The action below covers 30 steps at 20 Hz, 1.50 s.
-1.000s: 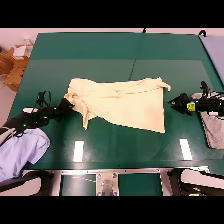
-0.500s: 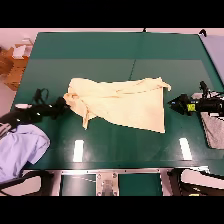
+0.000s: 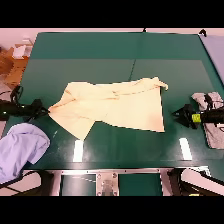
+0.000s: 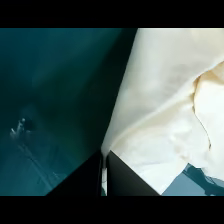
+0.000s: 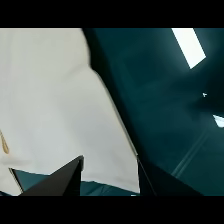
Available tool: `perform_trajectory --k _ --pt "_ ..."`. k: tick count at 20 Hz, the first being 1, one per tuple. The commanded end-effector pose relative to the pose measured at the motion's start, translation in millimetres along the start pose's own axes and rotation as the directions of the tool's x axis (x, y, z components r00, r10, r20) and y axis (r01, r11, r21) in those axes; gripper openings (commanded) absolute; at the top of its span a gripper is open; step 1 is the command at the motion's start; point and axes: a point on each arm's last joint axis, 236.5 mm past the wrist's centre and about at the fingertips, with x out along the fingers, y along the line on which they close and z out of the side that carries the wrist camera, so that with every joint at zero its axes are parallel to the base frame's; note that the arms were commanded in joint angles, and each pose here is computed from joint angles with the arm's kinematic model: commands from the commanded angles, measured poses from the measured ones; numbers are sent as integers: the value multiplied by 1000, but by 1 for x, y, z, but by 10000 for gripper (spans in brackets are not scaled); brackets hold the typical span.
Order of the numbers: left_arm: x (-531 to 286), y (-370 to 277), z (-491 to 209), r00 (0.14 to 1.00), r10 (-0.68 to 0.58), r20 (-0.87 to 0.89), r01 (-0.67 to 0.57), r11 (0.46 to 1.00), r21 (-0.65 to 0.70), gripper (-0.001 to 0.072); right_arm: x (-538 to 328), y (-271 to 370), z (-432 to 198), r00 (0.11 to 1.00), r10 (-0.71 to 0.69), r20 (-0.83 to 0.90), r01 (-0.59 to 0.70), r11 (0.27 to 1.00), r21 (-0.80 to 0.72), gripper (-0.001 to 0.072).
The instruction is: Fold the shirts.
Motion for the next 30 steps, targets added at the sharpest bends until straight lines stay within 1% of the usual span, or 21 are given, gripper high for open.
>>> perform_trajectory --k 1,2,5,6,9,10,11,12,13,14,15,16,17,18,22,24,26,27,29,30 --pt "3 22 -1 998 55 -28 -54 998 43 45 17 -32 -36 996 -57 -64 63 994 88 443" --pt "4 23 1 998 52 -21 -52 998 43 90 24 -36 -38 997 -50 -51 55 995 85 443" --pt "5 24 8 998 57 7 -57 998 39 91 40 -28 -40 999 34 -12 -33 995 91 440" --pt "5 25 9 998 58 12 -59 997 44 91 45 -29 -43 999 36 -23 -33 994 100 428" --pt "5 25 12 998 62 21 -63 997 49 92 63 -31 -57 995 25 -100 -15 995 103 422" --pt "5 27 10 998 69 13 -70 996 53 126 70 -27 -60 993 30 -114 -18 995 99 421" --pt "4 34 7 995 98 0 -98 993 66 410 76 -21 -62 992 36 -123 -26 996 84 375" --pt "3 45 4 990 144 -12 -143 988 59 540 80 -17 -63 991 38 -127 -30 997 66 295" --pt "2 53 1 984 179 -22 -177 982 65 533 82 -15 -63 992 33 -124 -26 998 54 259" --pt "2 54 0 983 183 -25 -181 982 63 533 83 -14 -62 992 32 -120 -26 998 48 181" --pt "4 49 0 987 158 -25 -156 986 54 534 82 -13 -61 993 31 -118 -26 999 47 102" --pt "8 38 -1 994 105 -22 -104 993 63 533 82 -14 -61 993 29 -117 -24 999 46 47" --pt "10 26 -3 998 52 -26 -49 995 89 533 82 -14 -61 993 29 -116 -24 999 46 20" --pt "12 17 -10 999 7 -46 -1 992 122 533 82 -14 -61 993 29 -116 -24 999 46 20" --pt "18 18 -29 995 -9 -100 25 987 157 532 82 -15 -59 994 26 -109 -21 999 46 19" --pt "26 25 -32 995 -5 -99 19 990 138 532 83 -15 -57 995 24 -101 -19 999 46 20" --pt "38 27 -27 996 -32 -82 40 994 102 529 82 -15 -56 995 26 -99 -21 999 47 20" --pt "43 25 -20 997 -52 -56 56 996 74 395 83 -15 -57 995 26 -101 -21 999 47 20" --pt "48 18 -9 995 -98 -15 99 993 64 277 82 -15 -57 994 26 -102 -22 999 47 20" --pt "49 18 -10 995 -102 -21 103 993 61 101 82 -15 -57 994 26 -102 -22 999 47 20"
